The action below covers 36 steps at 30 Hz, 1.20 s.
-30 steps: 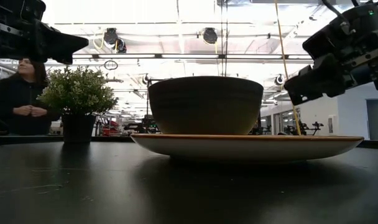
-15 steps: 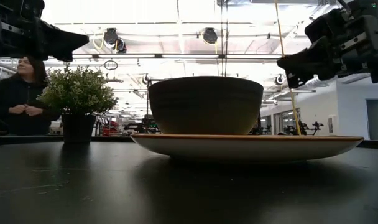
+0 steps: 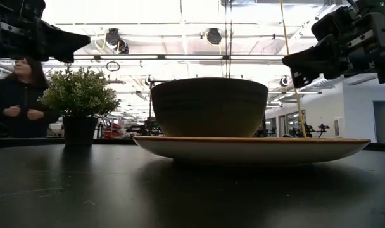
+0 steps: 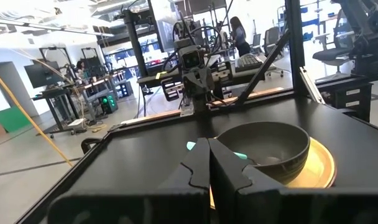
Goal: Set table place
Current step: Return to Home Position
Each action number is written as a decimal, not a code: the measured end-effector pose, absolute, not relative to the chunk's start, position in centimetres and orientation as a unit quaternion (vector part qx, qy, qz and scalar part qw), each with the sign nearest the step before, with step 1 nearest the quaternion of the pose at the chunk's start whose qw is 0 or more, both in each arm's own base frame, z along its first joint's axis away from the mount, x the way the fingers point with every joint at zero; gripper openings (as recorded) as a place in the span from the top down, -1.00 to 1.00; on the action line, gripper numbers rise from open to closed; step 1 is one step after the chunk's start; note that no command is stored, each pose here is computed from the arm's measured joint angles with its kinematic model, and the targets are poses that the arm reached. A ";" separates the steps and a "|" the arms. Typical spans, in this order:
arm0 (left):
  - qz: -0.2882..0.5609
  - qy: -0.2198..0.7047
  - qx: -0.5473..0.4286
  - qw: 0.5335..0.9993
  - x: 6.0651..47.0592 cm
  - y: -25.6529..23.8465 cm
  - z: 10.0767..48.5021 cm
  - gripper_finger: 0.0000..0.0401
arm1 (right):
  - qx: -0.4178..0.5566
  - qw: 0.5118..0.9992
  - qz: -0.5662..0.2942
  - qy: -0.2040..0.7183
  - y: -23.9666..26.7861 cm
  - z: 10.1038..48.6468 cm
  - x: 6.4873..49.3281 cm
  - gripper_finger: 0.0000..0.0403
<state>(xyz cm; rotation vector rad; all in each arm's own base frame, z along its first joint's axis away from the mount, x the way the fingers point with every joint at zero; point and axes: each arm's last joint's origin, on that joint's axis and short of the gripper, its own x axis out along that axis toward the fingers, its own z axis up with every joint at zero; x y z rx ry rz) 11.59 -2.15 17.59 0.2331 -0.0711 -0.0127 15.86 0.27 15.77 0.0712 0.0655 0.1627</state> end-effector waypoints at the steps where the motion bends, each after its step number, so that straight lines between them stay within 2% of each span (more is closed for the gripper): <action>1: -0.007 -0.036 0.116 0.993 11.6 -2.1 17.6 0.99 | 0.035 0.996 0.081 0.033 0.3 15.8 15.9 1.00; 21: -0.001 -0.035 0.117 0.993 11.6 -2.1 17.6 0.99 | 0.017 0.996 0.082 0.009 0.3 16.2 15.9 1.00; 31: 0.002 -0.037 0.123 0.992 11.6 -2.1 17.6 0.99 | -0.009 0.994 0.082 -0.069 0.3 17.7 15.8 1.00; 36: 0.001 -0.032 0.122 0.992 11.6 -2.1 17.5 1.00 | -0.022 0.995 0.026 -0.097 -0.1 18.0 15.0 1.00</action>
